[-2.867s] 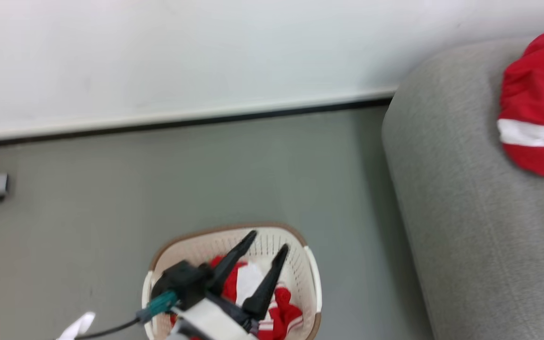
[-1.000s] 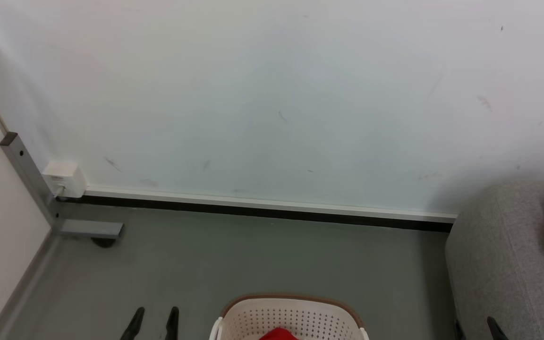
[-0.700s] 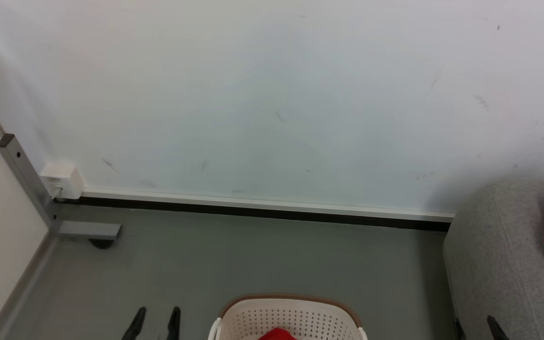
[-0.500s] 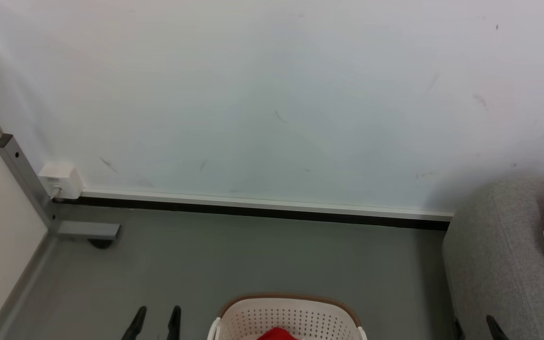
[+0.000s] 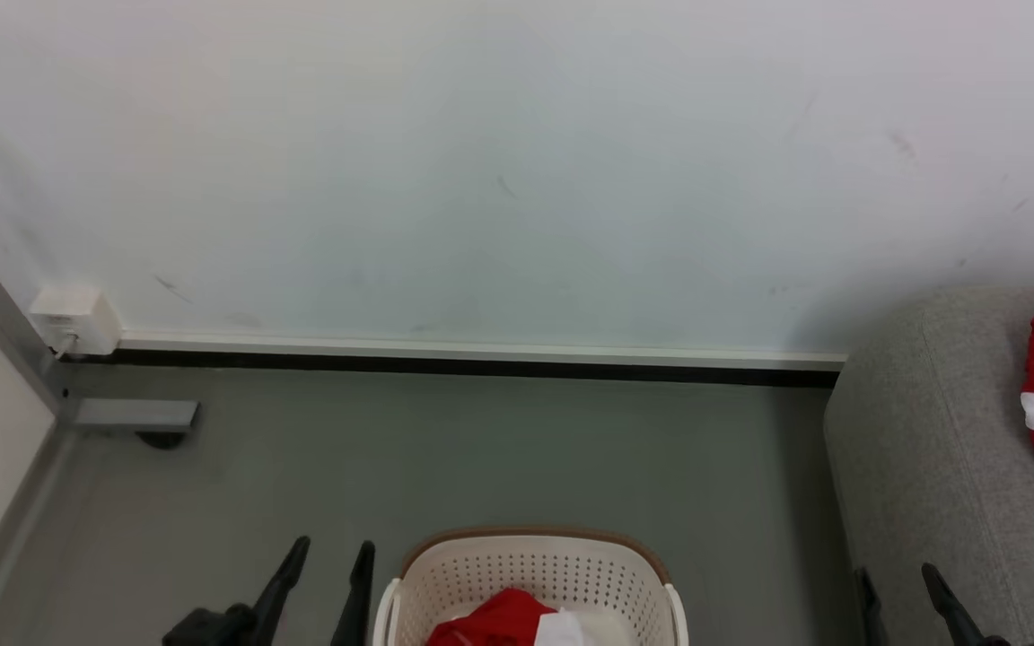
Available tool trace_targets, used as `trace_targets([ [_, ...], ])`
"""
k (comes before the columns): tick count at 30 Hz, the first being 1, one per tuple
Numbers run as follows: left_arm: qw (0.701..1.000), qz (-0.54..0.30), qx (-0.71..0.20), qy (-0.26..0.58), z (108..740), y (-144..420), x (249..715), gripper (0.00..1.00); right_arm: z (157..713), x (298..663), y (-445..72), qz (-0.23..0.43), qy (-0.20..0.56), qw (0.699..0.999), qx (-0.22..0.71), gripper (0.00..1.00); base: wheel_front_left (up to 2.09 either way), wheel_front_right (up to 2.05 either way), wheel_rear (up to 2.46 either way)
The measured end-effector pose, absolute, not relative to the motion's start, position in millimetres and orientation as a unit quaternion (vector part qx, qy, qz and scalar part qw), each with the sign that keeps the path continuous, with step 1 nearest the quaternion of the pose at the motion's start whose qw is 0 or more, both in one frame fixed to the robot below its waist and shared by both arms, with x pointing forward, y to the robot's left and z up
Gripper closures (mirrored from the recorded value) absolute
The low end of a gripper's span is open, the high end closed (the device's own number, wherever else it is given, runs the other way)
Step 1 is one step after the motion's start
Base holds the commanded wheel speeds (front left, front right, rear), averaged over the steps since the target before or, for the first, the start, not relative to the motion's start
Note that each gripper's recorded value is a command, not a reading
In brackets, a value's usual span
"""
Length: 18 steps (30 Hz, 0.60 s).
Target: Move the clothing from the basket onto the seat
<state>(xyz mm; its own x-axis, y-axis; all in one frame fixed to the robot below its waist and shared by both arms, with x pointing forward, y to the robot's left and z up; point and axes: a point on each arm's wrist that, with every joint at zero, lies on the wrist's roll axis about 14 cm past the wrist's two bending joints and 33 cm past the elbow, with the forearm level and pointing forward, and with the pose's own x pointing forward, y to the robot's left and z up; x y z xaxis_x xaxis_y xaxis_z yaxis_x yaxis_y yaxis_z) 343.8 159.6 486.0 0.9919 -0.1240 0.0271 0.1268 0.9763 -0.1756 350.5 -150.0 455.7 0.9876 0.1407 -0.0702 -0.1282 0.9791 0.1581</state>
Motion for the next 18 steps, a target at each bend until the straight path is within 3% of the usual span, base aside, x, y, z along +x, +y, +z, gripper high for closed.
trace_targets([
  [8, 0.987, -0.149, -0.051, 0.019, 473.6, 120.7, 393.4, 0.0, 454.9, 379.2, -158.0, 0.055, 0.038, 0.995, 0.076, 0.0, 0.0, 0.0, 0.0],
  [18, 0.947, -0.264, 0.017, 0.18, 385.7, 65.1, 445.3, 0.0, 435.4, 407.4, -181.1, 0.018, 0.056, 0.995, 0.084, 0.0, 0.0, 0.0, 0.0],
])
